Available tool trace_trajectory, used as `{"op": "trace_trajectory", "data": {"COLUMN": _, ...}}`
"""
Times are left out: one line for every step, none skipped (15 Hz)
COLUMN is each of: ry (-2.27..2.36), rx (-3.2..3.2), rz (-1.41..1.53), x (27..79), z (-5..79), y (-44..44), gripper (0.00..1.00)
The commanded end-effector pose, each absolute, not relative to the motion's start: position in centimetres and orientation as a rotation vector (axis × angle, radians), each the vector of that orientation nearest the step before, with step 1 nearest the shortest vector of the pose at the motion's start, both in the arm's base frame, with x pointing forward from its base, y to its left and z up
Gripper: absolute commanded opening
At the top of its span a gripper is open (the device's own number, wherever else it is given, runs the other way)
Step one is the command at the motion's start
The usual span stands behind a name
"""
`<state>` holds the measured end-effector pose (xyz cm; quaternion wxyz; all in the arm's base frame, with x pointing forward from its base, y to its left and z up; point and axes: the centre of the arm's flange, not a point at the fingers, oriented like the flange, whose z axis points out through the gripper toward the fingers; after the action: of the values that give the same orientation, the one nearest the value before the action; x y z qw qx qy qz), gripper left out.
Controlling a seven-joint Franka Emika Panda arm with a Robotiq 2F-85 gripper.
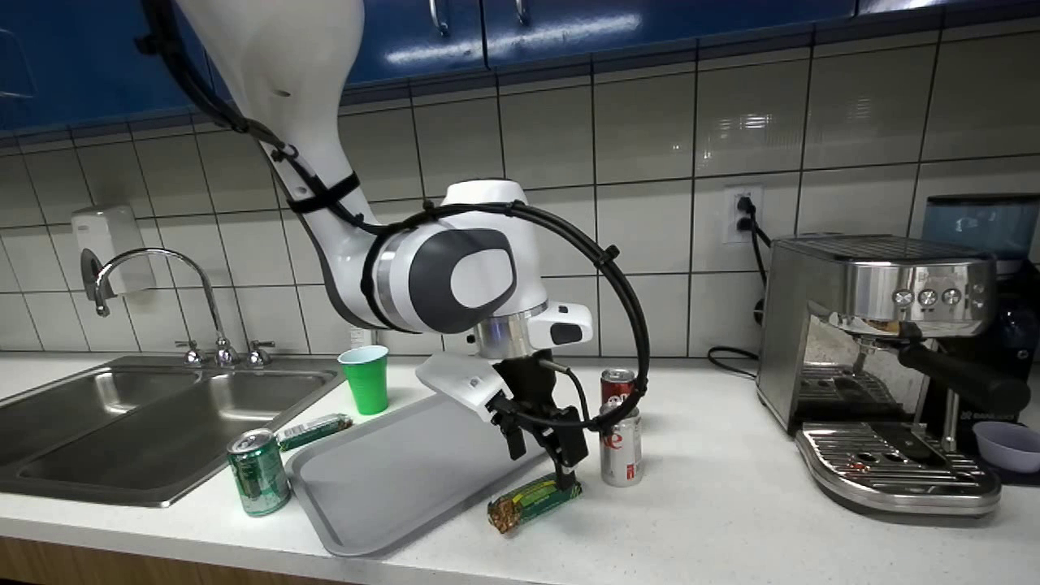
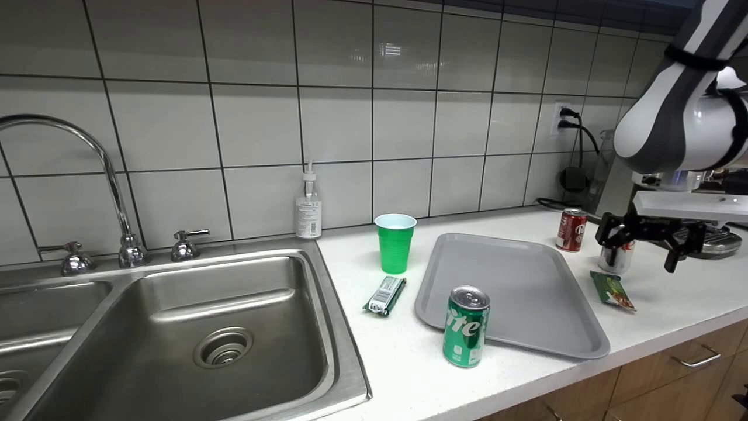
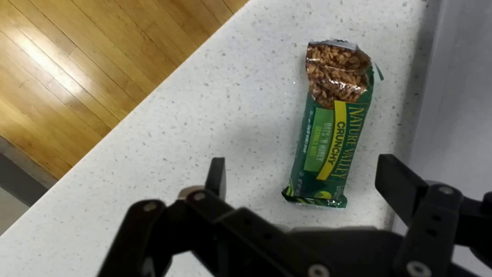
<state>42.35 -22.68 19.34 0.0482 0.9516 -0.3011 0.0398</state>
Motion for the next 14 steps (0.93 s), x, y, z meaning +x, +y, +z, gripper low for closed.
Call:
{"op": "trace_trajectory", "data": {"ry": -0.954, "rx": 2.873, "rz": 0.123, "x": 42.1, "z": 18.6, "y": -22.6, "gripper": 1.00}}
{"op": "trace_trajectory", "data": {"ry": -0.956, "rx": 2.870, "rz": 0.117, "x": 42.1, "z": 18.3, "y": -22.7, "gripper": 1.00}}
{"op": "trace_trajectory", "data": {"ry": -0.958, "rx": 2.868, "rz": 0.107, "x": 42.1, "z": 17.9, "y": -22.7, "gripper": 1.00}}
{"op": "trace_trajectory", "data": {"ry": -0.961, "rx": 2.866, "rz": 0.096, "x": 42.0, "z": 17.5, "y": -22.7, "gripper": 1.00}}
{"op": "trace_trajectory", "data": {"ry": -0.961, "rx": 2.865, "rz": 0.086, "x": 42.0, "z": 17.2, "y": -22.7, "gripper": 1.00}}
{"op": "trace_trajectory", "data": {"ry": -0.960, "rx": 2.865, "rz": 0.077, "x": 42.0, "z": 16.9, "y": -22.7, "gripper": 1.00}}
{"op": "trace_trajectory", "data": {"ry": -0.961, "rx": 2.864, "rz": 0.069, "x": 42.0, "z": 16.6, "y": -22.6, "gripper": 1.00}}
{"op": "trace_trajectory", "data": {"ry": -0.963, "rx": 2.863, "rz": 0.062, "x": 42.0, "z": 16.4, "y": -22.6, "gripper": 1.00}}
{"op": "trace_trajectory", "data": {"ry": -0.962, "rx": 2.862, "rz": 0.056, "x": 42.0, "z": 16.2, "y": -22.6, "gripper": 1.00}}
{"op": "trace_trajectory", "data": {"ry": -0.962, "rx": 2.862, "rz": 0.051, "x": 42.1, "z": 16.0, "y": -22.6, "gripper": 1.00}}
{"op": "trace_trajectory", "data": {"ry": -0.963, "rx": 2.861, "rz": 0.051, "x": 42.2, "z": 15.9, "y": -22.6, "gripper": 1.00}}
{"op": "trace_trajectory", "data": {"ry": -0.962, "rx": 2.861, "rz": 0.049, "x": 42.3, "z": 15.8, "y": -22.7, "gripper": 1.00}}
{"op": "trace_trajectory", "data": {"ry": -0.962, "rx": 2.860, "rz": 0.049, "x": 42.5, "z": 15.7, "y": -22.7, "gripper": 1.00}}
{"op": "trace_trajectory", "data": {"ry": -0.961, "rx": 2.859, "rz": 0.048, "x": 42.6, "z": 15.7, "y": -22.8, "gripper": 1.00}}
